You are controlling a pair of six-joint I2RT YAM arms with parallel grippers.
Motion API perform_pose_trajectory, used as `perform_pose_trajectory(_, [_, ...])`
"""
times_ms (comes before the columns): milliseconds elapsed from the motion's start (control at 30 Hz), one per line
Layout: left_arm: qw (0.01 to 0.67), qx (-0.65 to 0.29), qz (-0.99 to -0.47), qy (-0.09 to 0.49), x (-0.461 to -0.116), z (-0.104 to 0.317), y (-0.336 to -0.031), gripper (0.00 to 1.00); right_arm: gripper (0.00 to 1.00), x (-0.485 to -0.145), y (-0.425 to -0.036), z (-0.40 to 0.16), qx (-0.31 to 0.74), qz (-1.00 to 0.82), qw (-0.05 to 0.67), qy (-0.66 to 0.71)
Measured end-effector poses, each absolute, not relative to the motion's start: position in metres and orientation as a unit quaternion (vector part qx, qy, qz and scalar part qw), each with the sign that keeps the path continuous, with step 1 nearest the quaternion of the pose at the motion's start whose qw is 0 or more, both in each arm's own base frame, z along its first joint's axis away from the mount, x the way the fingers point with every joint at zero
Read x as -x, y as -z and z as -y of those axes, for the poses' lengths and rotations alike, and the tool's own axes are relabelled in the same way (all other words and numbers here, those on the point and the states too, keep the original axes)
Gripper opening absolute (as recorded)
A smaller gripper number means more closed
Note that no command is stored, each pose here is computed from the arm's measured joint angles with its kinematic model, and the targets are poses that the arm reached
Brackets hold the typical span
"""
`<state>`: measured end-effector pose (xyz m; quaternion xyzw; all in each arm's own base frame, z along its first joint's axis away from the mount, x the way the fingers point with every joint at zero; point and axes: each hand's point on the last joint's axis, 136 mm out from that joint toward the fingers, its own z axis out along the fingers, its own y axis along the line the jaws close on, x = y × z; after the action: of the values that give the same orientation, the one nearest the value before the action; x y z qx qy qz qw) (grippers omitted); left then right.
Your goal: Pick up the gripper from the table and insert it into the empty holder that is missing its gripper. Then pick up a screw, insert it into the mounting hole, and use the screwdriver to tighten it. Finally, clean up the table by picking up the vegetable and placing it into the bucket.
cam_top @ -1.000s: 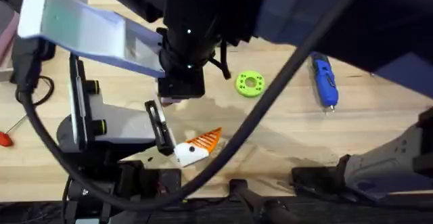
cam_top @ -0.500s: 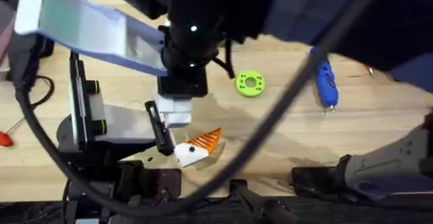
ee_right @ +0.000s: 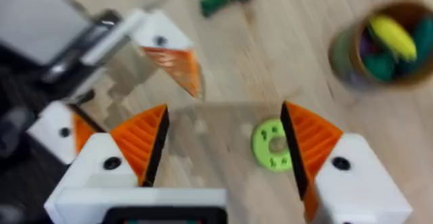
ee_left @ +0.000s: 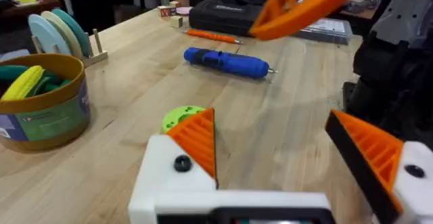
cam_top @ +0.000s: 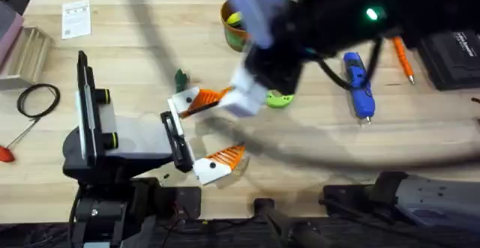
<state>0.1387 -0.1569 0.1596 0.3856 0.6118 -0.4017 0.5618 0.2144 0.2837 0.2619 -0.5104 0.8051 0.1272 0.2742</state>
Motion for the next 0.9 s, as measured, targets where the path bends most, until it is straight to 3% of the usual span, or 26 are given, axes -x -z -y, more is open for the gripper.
perform_pose_trajectory(133, [0.562,-0.386,-0.612,0.402,-0.139,0.157,-0.160,0.985,0.966,-0.228,-0.238,-0.230,0.382,-0.880,0.261,-0.105])
perform_pose_trajectory(367, [0.562,-0.386,-0.612,0.402,-0.139,0.157,-0.160,0.985,0.966,-0.244,-0.237,-0.161,0.197,-0.938,0.277,-0.072])
perform_pose_trajectory(900, [0.562,-0.385,-0.612,0.402,-0.139,0.157,-0.160,0.986,0.966,-0.249,-0.186,-0.060,0.003,-0.970,0.245,-0.009])
